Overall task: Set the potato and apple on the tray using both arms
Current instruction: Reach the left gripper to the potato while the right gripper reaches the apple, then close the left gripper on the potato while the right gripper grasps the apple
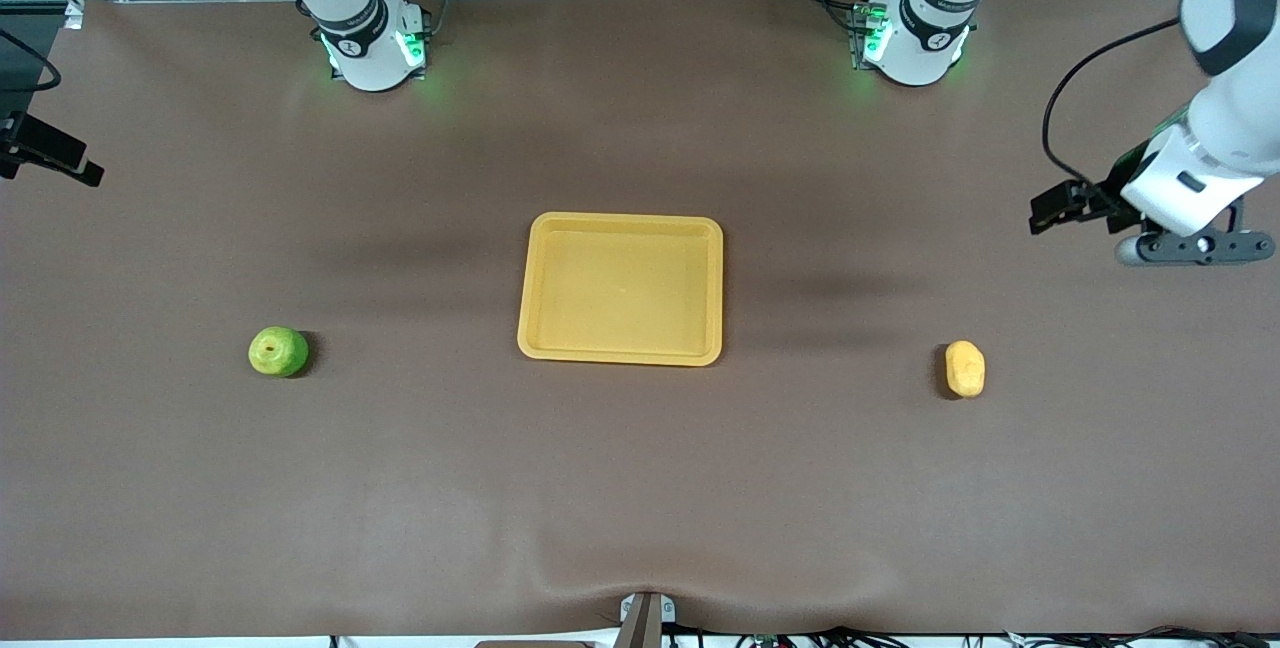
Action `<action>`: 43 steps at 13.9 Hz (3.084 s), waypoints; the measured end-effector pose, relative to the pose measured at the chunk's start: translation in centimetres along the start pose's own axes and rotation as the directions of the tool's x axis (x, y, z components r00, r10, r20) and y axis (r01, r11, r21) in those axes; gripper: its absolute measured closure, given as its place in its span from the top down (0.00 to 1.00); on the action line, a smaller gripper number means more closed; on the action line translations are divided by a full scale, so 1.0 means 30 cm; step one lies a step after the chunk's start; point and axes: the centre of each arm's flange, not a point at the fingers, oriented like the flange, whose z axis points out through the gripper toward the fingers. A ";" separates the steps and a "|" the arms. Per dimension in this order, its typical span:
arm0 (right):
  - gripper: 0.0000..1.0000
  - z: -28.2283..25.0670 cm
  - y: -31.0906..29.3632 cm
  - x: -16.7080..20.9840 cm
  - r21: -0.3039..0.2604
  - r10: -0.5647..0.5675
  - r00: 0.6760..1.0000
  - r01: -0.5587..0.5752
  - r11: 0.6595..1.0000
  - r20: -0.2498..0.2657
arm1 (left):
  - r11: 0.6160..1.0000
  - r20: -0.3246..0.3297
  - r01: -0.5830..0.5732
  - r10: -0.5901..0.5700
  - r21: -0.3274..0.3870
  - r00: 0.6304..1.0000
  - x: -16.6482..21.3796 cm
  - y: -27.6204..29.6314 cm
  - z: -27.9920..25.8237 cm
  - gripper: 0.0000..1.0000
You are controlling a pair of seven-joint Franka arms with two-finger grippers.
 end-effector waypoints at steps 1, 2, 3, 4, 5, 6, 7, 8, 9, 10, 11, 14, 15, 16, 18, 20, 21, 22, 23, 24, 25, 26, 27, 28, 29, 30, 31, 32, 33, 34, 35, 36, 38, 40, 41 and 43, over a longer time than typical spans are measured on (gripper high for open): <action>1.00 0.000 0.001 0.000 0.000 0.001 1.000 -0.001 1.000 0.000 | 1.000 -0.006 -0.006 0.006 0.015 1.000 0.004 -0.003 0.037 1.00; 1.00 0.000 0.001 0.000 0.000 0.000 1.000 0.000 1.000 0.000 | 1.000 -0.006 -0.010 0.011 0.023 1.000 0.010 -0.005 0.068 1.00; 1.00 0.000 0.001 0.000 0.000 0.001 1.000 -0.001 1.000 0.000 | 1.000 -0.005 -0.012 0.013 0.024 1.000 0.017 -0.005 0.095 1.00; 1.00 0.000 0.001 0.000 0.000 0.001 1.000 -0.001 1.000 0.000 | 1.000 -0.008 -0.014 0.014 0.022 1.000 0.029 -0.004 0.121 1.00; 1.00 0.000 0.001 0.000 0.000 0.000 1.000 0.000 1.000 0.000 | 1.000 -0.012 -0.014 0.014 0.020 1.000 0.042 -0.005 0.150 1.00; 1.00 0.000 0.001 0.000 0.000 0.001 1.000 -0.001 1.000 0.000 | 1.000 -0.015 -0.011 0.011 0.017 1.000 0.056 -0.012 0.185 1.00; 1.00 0.000 0.001 0.000 0.000 0.001 1.000 -0.001 1.000 0.000 | 1.000 -0.020 -0.003 0.003 0.014 1.000 0.070 -0.029 0.225 1.00; 1.00 0.000 0.001 0.000 0.000 0.001 1.000 -0.001 1.000 0.000 | 1.000 -0.023 0.006 -0.005 0.012 1.000 0.084 -0.047 0.270 1.00; 1.00 0.000 0.001 0.000 0.000 0.001 1.000 -0.001 1.000 0.000 | 1.000 -0.024 0.005 -0.005 0.019 1.000 0.097 -0.061 0.314 1.00; 1.00 0.002 0.001 0.001 0.000 0.001 1.000 -0.001 1.000 0.001 | 0.999 -0.027 -0.006 0.007 0.037 1.000 0.110 -0.069 0.355 1.00; 1.00 0.011 0.001 0.005 -0.001 0.001 1.000 -0.001 1.000 0.007 | 0.999 -0.034 -0.018 0.020 0.049 0.999 0.124 -0.070 0.390 1.00; 1.00 0.123 -0.003 0.069 -0.006 0.002 0.998 -0.001 1.000 0.068 | 0.999 -0.055 -0.028 0.030 0.046 0.998 0.158 -0.068 0.476 1.00; 1.00 0.167 -0.008 0.097 -0.008 0.001 0.997 0.000 1.000 0.083 | 0.999 -0.062 -0.030 0.032 0.044 0.998 0.167 -0.067 0.501 1.00; 1.00 0.205 -0.013 0.122 -0.010 -0.001 0.995 0.002 1.000 0.095 | 0.999 -0.070 -0.032 0.035 0.042 0.997 0.175 -0.065 0.524 1.00; 1.00 0.306 -0.025 0.166 -0.014 -0.005 0.989 0.007 1.000 0.149 | 0.999 -0.087 -0.035 0.038 0.036 0.995 0.191 -0.061 0.571 1.00; 1.00 0.391 -0.014 0.204 -0.008 -0.014 0.982 0.016 1.000 0.189 | 0.999 -0.100 -0.039 0.042 0.030 0.994 0.204 -0.055 0.619 1.00; 1.00 0.412 -0.004 0.216 -0.001 -0.027 0.981 0.028 1.000 0.193 | 0.999 -0.107 -0.041 0.044 0.026 0.993 0.210 -0.051 0.643 1.00; 1.00 0.424 0.004 0.224 0.005 -0.043 0.980 0.043 0.999 0.194 | 0.999 -0.116 -0.044 0.046 0.022 0.992 0.217 -0.045 0.670 1.00; 1.00 0.439 0.003 0.232 0.009 -0.058 0.979 0.057 0.998 0.197 | 0.999 -0.127 -0.047 0.049 0.017 0.991 0.224 -0.039 0.700 1.00; 1.00 0.462 -0.011 0.244 0.010 -0.072 0.977 0.071 0.997 0.201 | 0.999 -0.137 -0.050 0.051 0.012 0.989 0.230 -0.031 0.733 1.00; 1.00 0.496 -0.032 0.267 0.007 -0.082 0.978 0.082 0.997 0.193 | 0.999 -0.143 -0.053 0.053 0.007 0.988 0.234 -0.025 0.766 1.00; 1.00 0.538 -0.043 0.302 0.001 -0.088 0.981 0.089 0.996 0.172 | 0.999 -0.145 -0.055 0.054 0.002 0.988 0.237 -0.021 0.799 1.00; 1.00 0.590 -0.038 0.343 -0.004 -0.088 0.985 0.090 0.996 0.147 | 0.998 -0.142 -0.055 0.055 -0.001 0.988 0.237 -0.019 0.828 0.98; 1.00 0.652 -0.018 0.380 -0.007 -0.093 0.987 0.094 0.996 0.133 | 0.998 -0.138 -0.056 0.055 -0.004 0.989 0.237 -0.017 0.850 0.97; 1.00 0.717 0.007 0.411 -0.009 -0.105 0.986 0.107 0.994 0.129 | 0.998 -0.134 -0.056 0.055 -0.005 0.989 0.236 -0.016 0.865 0.97; 1.00 0.780 0.027 0.438 -0.011 -0.118 0.986 0.120 0.993 0.120 | 0.998 -0.131 -0.057 0.055 -0.006 0.990 0.236 -0.015 0.873 0.93; 1.00 0.844 0.038 0.460 -0.016 -0.126 0.987 0.128 0.992 0.103 | 0.998 -0.133 -0.058 0.056 -0.007 0.990 0.236 -0.013 0.880 0.89; 1.00 0.911 0.042 0.470 -0.021 -0.130 0.988 0.132 0.991 0.084 | 0.998 -0.139 -0.058 0.057 -0.009 0.989 0.238 -0.010 0.887 0.88; 1.00 0.983 0.043 0.468 -0.025 -0.133 0.989 0.135 0.991 0.069 | 0.998 -0.144 -0.059 0.057 -0.011 0.988 0.240 -0.008 0.898 0.84; 1.00 1.055 0.039 0.457 -0.028 -0.137 0.989 0.139 0.990 0.055 | 0.998 -0.150 -0.060 0.057 -0.013 0.987 0.241 -0.006 0.912 0.84; 1.00 1.121 0.031 0.439 -0.030 -0.142 0.989 0.143 0.989 0.046 | 0.998 -0.156 -0.060 0.057 -0.016 0.986 0.243 -0.004 0.928 0.83; 1.00 1.178 0.025 0.418 -0.032 -0.145 0.989 0.146 0.989 0.041 | 0.998 -0.160 -0.061 0.057 -0.018 0.985 0.244 -0.003 0.940 0.83; 1.00 1.259 0.023 0.383 -0.033 -0.147 0.988 0.148 0.988 0.044 | 0.998 -0.163 -0.062 0.058 -0.019 0.985 0.246 0.000 0.949 0.81; 1.00 1.297 0.026 0.369 -0.033 -0.146 0.988 0.148 0.988 0.056 | 0.998 -0.165 -0.064 0.060 -0.020 0.984 0.249 0.004 0.950 0.79; 1.00 1.306 0.026 0.367 -0.033 -0.146 0.987 0.148 0.988 0.059 | 0.998 -0.166 -0.065 0.061 -0.020 0.984 0.249 0.008 0.951 0.78; 1.00 1.331 0.028 0.365 -0.032 -0.146 0.987 0.148 0.988 0.070 | 0.997 -0.169 -0.069 0.064 -0.022 0.983 0.249 0.016 0.960 0.72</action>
